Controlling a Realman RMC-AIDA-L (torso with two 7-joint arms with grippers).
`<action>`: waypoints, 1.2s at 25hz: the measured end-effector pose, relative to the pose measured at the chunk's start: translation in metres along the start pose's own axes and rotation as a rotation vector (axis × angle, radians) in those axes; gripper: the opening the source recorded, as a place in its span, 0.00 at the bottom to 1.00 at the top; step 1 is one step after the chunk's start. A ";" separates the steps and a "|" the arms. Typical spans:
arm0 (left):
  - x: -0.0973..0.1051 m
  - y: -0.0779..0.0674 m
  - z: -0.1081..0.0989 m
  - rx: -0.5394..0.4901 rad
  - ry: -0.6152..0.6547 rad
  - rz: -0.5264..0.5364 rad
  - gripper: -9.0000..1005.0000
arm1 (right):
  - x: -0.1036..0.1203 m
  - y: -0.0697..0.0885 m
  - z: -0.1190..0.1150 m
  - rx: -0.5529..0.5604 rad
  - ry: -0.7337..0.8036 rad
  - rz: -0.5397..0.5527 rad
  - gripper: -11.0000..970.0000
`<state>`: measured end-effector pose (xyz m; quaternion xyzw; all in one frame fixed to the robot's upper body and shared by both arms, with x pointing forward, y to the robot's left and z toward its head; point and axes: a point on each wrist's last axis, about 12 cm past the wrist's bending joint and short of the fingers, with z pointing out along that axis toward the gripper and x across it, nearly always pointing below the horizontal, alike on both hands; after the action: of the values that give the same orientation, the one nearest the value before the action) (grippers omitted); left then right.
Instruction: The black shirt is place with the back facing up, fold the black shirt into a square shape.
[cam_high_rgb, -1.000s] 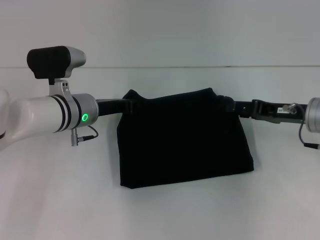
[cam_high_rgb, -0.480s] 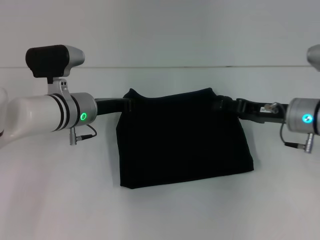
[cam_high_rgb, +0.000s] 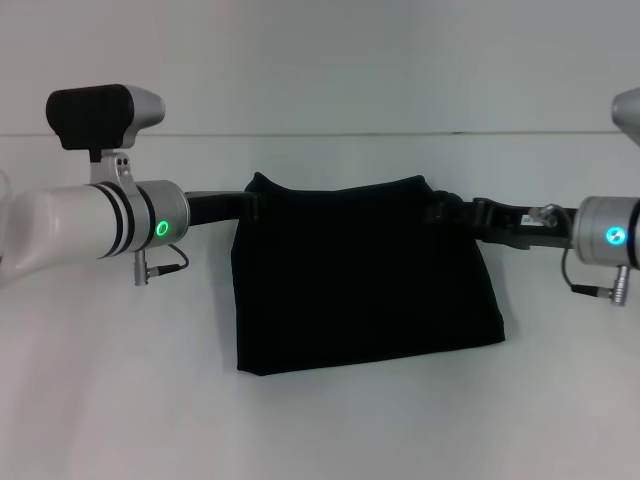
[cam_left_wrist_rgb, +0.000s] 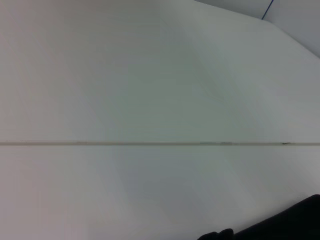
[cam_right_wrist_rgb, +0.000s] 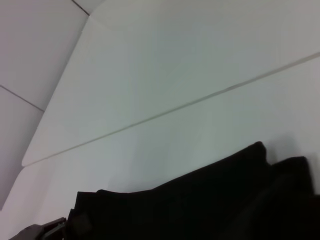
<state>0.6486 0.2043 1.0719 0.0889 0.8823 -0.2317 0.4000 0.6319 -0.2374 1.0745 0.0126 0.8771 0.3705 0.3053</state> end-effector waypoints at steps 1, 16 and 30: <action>0.000 0.000 0.000 0.000 0.000 0.001 0.06 | -0.001 -0.001 -0.002 -0.003 0.004 0.002 0.69; 0.001 -0.001 0.000 0.004 0.004 0.001 0.06 | 0.006 0.005 0.001 -0.035 0.050 0.011 0.69; 0.005 0.002 -0.001 0.003 0.010 -0.006 0.06 | 0.005 0.020 0.028 0.028 -0.054 -0.044 0.69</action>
<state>0.6449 0.2064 1.0680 0.0880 0.8842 -0.2336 0.3948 0.6391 -0.2040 1.0697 0.0074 0.8737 0.3510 0.3366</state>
